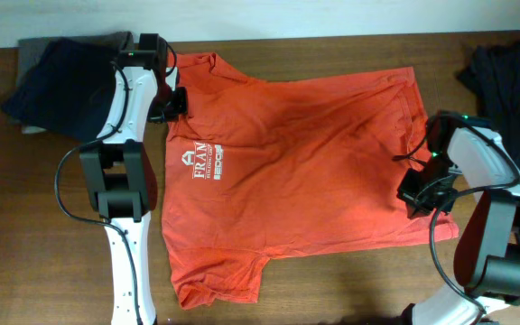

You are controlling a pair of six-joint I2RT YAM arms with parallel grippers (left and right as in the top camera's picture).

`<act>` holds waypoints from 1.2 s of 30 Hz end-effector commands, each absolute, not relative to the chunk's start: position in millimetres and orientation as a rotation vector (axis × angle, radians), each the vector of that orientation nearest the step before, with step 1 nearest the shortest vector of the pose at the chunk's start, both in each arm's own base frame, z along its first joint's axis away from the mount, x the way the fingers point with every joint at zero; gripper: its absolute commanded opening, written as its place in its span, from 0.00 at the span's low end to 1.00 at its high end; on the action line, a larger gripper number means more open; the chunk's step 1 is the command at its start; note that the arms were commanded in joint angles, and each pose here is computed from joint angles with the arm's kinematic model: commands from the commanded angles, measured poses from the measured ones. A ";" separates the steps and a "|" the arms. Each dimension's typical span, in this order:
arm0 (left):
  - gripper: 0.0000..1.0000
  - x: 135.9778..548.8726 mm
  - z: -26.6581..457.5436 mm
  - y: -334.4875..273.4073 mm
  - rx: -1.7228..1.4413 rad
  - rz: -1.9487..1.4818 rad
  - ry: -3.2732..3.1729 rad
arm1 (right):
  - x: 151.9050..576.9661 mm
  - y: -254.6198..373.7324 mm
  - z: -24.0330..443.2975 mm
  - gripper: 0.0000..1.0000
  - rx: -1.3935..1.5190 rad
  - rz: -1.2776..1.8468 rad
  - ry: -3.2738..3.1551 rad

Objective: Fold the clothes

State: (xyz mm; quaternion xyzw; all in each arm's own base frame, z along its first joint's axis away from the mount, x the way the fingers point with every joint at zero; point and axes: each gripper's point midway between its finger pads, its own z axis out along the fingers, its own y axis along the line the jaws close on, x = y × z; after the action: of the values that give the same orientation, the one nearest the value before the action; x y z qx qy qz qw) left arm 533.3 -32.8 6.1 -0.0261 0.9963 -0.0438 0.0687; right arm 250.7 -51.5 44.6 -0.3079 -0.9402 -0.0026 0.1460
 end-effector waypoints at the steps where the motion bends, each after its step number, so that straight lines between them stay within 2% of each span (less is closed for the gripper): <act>1: 0.01 531.2 3.2 -9.8 -0.101 -0.055 3.009 | 244.4 -64.4 41.7 0.04 -0.967 0.008 -2.672; 15: 0.01 518.1 1.9 42.6 -0.300 0.021 3.041 | 229.8 -73.6 20.8 0.04 -1.081 -0.002 -2.619; 26: 0.01 513.6 3.8 50.7 -0.331 0.010 3.052 | 215.8 -106.3 21.2 0.04 -1.268 0.026 -2.532; 30: 0.01 513.0 16.3 48.4 -0.363 -0.003 3.038 | 209.6 -118.8 22.1 0.04 -1.349 0.014 -2.489; 36: 0.01 517.5 67.7 48.4 -0.371 -0.010 2.944 | 204.4 -137.1 34.1 0.04 -1.481 0.003 -2.429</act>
State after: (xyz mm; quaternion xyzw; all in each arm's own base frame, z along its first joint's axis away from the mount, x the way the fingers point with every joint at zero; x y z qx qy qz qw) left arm 512.4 41.3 8.9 -0.1089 0.9934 -0.0096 0.0334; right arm 203.3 -123.1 23.9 -0.4900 -0.8564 -0.0094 0.1623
